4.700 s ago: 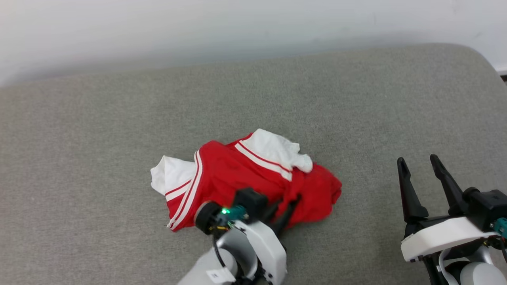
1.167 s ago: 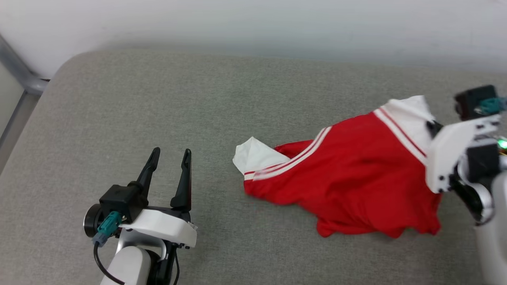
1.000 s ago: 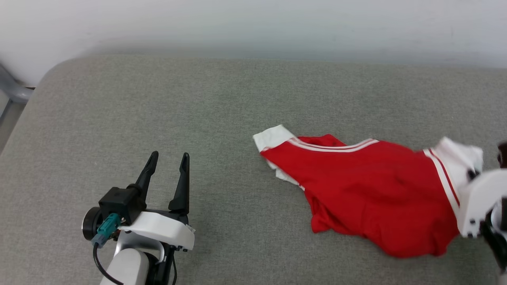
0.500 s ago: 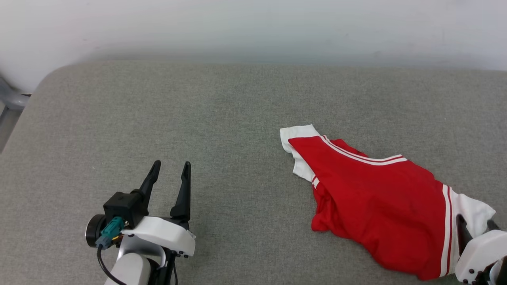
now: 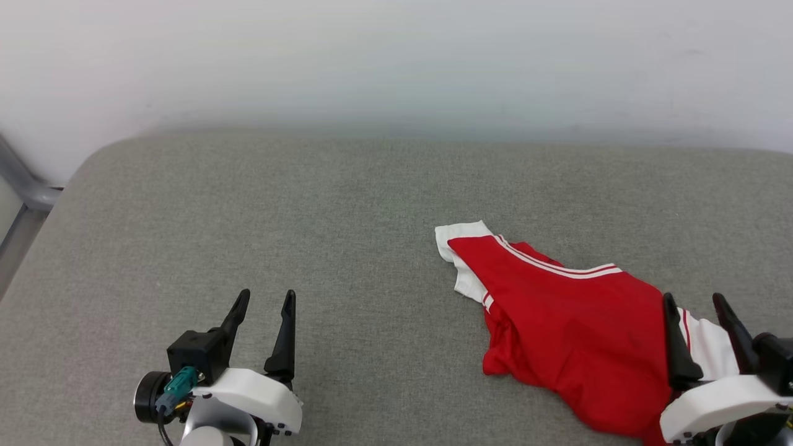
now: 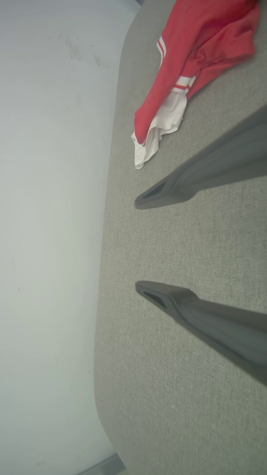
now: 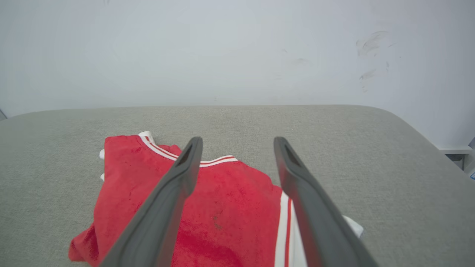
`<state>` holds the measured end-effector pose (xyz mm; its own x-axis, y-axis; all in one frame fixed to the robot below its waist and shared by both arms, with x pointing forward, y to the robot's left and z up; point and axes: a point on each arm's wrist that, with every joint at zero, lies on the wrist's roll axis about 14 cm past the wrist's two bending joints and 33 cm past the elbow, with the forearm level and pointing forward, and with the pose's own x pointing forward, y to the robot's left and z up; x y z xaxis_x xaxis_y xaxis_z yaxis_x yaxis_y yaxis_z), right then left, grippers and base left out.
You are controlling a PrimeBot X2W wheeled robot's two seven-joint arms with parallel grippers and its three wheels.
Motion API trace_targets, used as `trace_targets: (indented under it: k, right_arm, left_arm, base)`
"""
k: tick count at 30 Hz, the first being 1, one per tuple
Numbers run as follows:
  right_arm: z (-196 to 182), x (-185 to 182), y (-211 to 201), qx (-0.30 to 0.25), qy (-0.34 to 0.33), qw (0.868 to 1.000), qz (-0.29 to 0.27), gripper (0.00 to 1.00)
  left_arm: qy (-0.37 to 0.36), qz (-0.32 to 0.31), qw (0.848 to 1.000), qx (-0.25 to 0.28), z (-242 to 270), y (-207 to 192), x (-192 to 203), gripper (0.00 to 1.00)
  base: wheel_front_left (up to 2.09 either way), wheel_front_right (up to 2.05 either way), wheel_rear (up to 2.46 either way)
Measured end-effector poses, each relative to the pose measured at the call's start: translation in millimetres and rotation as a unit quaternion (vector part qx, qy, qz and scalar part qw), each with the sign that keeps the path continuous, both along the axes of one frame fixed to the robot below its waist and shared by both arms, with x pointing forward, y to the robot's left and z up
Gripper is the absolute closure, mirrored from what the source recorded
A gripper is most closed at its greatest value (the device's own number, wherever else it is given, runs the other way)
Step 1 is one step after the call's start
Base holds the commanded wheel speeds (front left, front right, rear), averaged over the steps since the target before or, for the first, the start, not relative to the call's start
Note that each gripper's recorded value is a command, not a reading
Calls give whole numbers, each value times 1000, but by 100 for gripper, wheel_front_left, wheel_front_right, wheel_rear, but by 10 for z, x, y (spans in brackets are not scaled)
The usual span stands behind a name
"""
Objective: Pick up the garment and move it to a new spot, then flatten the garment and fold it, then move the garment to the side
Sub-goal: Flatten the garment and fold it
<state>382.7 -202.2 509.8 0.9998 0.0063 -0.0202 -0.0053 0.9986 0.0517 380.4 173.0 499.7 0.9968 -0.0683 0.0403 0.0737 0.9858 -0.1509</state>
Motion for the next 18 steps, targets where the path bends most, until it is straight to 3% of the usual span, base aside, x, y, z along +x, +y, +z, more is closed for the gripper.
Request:
trace_targets:
  k: [9,18]
  right_arm:
    - [204,-215,211,11,-23,999,33,0]
    - [240,-239,243,13,-15,999,37,0]
  left_arm:
    - [8,-17,1000,17,25,-79,-44,0]
    - [55,-138,989,25,69,-791,225,0]
  base:
    - [0,0,0]
    - [0,0,0]
